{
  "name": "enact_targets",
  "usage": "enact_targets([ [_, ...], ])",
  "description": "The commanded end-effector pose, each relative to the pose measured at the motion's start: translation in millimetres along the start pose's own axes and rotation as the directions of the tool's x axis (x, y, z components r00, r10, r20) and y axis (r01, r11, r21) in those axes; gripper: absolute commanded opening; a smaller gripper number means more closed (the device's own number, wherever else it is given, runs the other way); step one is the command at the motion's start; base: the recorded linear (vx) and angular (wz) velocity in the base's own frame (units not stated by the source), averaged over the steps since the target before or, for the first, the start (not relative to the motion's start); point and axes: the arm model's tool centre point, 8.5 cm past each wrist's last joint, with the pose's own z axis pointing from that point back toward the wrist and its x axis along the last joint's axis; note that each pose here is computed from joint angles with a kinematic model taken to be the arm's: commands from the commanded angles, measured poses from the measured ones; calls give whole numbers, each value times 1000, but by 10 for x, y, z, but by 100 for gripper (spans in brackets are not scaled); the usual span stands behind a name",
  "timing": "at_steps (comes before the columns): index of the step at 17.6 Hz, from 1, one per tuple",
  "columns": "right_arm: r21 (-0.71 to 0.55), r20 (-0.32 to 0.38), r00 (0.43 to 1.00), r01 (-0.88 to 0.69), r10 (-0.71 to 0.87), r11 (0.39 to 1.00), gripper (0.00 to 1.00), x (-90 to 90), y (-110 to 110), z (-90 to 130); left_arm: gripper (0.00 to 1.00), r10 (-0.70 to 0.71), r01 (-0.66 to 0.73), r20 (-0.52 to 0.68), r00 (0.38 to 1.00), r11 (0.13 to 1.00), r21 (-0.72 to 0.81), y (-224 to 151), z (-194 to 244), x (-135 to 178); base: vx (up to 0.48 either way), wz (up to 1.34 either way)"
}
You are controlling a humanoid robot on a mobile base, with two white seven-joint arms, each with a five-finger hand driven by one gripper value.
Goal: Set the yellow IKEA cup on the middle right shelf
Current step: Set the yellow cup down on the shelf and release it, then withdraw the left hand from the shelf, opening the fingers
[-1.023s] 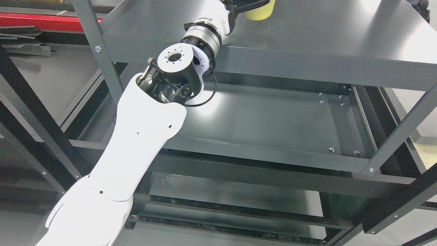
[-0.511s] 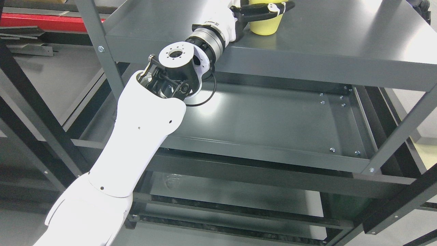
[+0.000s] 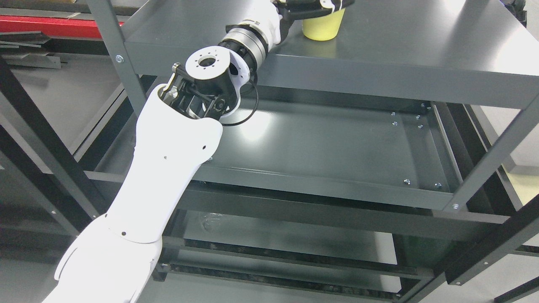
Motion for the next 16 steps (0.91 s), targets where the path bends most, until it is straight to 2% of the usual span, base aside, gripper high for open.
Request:
enact_targets([
  [1, -13, -14, 1000, 3, -4, 1000, 99, -90, -98, -6, 99, 21, -24, 167, 986, 1000, 12, 137, 220, 526, 8, 55],
  [6, -13, -14, 1000, 3, -4, 1000, 99, -90, -98, -6, 99, 27, -19, 240, 970, 999, -34, 53, 373, 737, 4, 21],
  [9, -13, -14, 1000, 3, -4, 1000, 99, -90, -98, -6, 99, 26, 39, 292, 956, 976, -216, -156, 512, 872, 0, 0],
  [13, -13, -14, 1000, 3, -4, 1000, 99, -90, -98, -6, 99, 9, 151, 330, 944, 877, -456, -173, 768, 915, 0, 0],
  [16, -13, -14, 1000, 3, -4, 1000, 99, -90, -98, -6, 98, -27, 224, 330, 944, 785, -578, -118, 917, 869, 0, 0],
])
